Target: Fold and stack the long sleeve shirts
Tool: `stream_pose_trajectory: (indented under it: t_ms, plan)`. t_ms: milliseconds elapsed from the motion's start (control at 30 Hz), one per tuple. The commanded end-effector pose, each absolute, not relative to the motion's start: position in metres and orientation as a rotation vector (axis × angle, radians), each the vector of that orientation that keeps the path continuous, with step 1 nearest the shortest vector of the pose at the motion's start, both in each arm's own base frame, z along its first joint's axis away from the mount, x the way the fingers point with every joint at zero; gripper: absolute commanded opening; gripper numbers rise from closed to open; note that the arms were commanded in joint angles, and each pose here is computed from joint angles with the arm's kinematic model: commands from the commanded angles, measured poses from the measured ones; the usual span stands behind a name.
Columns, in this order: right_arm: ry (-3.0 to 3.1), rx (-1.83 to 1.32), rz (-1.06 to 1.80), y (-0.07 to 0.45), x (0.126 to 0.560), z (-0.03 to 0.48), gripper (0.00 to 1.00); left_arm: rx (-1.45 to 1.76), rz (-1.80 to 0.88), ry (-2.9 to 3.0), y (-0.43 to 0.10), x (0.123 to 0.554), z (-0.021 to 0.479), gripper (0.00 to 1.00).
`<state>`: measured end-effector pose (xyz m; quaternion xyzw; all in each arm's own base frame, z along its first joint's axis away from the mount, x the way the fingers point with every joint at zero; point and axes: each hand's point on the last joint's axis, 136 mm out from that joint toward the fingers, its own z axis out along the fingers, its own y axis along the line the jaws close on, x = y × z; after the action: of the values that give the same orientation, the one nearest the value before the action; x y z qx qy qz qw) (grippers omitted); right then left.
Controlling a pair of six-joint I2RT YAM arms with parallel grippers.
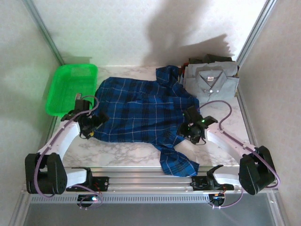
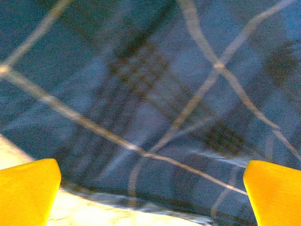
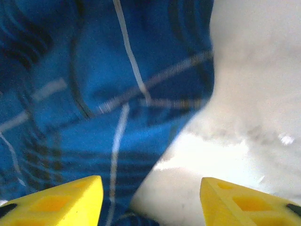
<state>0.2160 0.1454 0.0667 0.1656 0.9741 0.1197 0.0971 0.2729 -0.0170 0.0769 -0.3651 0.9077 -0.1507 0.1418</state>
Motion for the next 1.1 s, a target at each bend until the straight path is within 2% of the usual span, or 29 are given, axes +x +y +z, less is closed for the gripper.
stream_pose_trajectory:
  t_ms: [0,267,467,533,667,800,833,933,1000,1033,1067]
  plan:
    - [2.883,0.602,0.426,0.161,0.213,0.057,0.53,-1.078,-0.372,2.670,0.001,0.256,0.062,1.00]
    - [2.935,0.570,0.431,0.191,0.212,0.038,0.43,-1.228,-0.295,2.562,0.043,0.264,0.051,0.98]
    - [2.961,0.624,0.335,0.179,0.194,0.032,0.40,-1.343,-0.299,2.511,0.052,0.260,0.025,0.95]
    - [2.956,0.658,0.282,0.170,0.190,0.025,0.37,-1.357,-0.308,2.503,0.053,0.260,0.017,0.91]
    - [2.916,0.776,0.043,0.136,0.182,0.016,0.20,-1.360,-0.288,2.505,0.055,0.258,0.009,0.79]
    - [2.864,0.863,-0.101,0.104,0.169,0.020,0.07,-1.367,-0.282,2.502,0.057,0.256,0.006,0.55]
    - [2.856,0.873,-0.113,0.099,0.167,0.022,0.05,-1.371,-0.272,2.502,0.058,0.255,0.006,0.53]
    - [2.822,0.895,-0.127,0.087,0.163,0.030,0.00,-1.375,-0.261,2.489,0.060,0.255,0.008,0.52]
    - [2.806,0.915,-0.116,0.083,0.162,0.034,0.00,-1.378,-0.265,2.479,0.060,0.256,0.011,0.53]
    - [2.800,0.900,-0.092,0.084,0.164,0.036,0.03,-1.374,-0.264,2.475,0.061,0.257,0.013,0.54]
    - [2.789,0.859,-0.019,0.091,0.170,0.038,0.09,-1.375,-0.262,2.465,0.062,0.257,0.016,0.56]
